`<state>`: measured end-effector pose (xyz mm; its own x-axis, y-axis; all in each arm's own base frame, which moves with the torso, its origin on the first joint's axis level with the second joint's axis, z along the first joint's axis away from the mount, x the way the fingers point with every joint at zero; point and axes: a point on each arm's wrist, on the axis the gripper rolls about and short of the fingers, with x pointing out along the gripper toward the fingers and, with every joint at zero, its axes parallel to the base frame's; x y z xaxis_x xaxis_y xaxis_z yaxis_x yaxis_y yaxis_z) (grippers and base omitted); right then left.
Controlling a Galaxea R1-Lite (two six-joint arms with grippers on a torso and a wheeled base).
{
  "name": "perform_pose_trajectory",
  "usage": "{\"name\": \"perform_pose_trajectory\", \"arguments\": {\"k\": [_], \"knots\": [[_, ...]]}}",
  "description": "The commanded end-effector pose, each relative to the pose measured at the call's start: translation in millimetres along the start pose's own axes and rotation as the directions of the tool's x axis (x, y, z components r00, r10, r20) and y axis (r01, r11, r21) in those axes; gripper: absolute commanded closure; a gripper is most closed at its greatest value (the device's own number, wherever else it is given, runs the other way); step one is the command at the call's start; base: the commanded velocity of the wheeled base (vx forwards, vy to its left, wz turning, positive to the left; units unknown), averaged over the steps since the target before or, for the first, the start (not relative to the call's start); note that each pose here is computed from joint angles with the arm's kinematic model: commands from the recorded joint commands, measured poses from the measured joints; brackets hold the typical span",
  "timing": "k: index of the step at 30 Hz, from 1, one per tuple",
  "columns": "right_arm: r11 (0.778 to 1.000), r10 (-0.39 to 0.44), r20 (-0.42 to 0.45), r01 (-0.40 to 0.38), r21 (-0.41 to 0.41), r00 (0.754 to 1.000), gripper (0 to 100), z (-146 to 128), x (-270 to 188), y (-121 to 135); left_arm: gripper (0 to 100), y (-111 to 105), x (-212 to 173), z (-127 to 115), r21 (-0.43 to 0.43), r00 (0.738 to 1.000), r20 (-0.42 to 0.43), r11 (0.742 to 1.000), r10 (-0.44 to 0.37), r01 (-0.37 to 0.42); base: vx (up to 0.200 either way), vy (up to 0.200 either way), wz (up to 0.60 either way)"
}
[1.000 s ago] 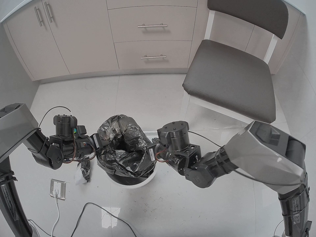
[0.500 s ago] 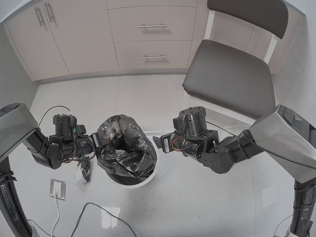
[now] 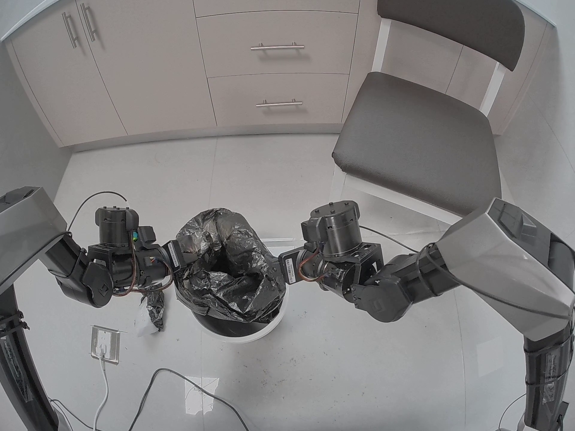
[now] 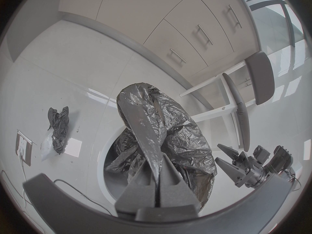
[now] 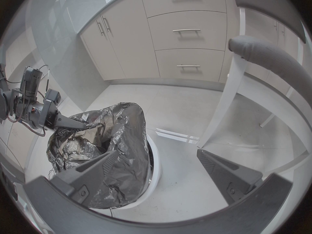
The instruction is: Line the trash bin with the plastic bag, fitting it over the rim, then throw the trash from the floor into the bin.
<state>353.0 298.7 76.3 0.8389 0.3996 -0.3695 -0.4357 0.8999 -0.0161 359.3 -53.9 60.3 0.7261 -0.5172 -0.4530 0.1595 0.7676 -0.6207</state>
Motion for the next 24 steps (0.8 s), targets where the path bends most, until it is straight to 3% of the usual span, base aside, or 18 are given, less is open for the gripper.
{"name": "perform_pose_trajectory", "arguments": {"k": [1, 8, 13, 17, 24], "knots": [[1.000, -0.011, -0.014, 0.010, -0.013, 1.000, 0, -15, 17, 8, 100, -2, -1, 1, -0.003, 1.000, 0.003, 1.000, -0.004, 0.004, 0.000, 0.000, 0.00], [0.999, 0.038, 0.029, -0.038, -0.025, 0.999, 0, -3, 10, 37, 100, -2, -1, 2, 0.000, 1.000, 0.008, 1.000, -0.007, 0.007, 0.000, 0.000, 0.00], [0.997, 0.060, -0.018, -0.061, -0.045, 0.998, 0, -10, 8, 50, 100, -2, -1, 1, -0.002, 1.000, 0.004, 1.000, -0.005, 0.005, 0.000, 0.000, 0.00], [0.998, 0.055, -0.011, -0.056, -0.039, 0.998, 0, -12, 16, 51, 100, -3, -4, 0, -0.003, 1.000, 0.005, 1.000, -0.004, 0.004, 0.000, 0.000, 0.00], [0.999, -0.038, 0.106, 0.036, 0.020, 0.994, 0, 22, 32, 33, 100, -4, -7, 1, -0.001, 1.000, 0.007, 1.000, -0.008, 0.008, 0.000, 0.000, 0.00]]}}
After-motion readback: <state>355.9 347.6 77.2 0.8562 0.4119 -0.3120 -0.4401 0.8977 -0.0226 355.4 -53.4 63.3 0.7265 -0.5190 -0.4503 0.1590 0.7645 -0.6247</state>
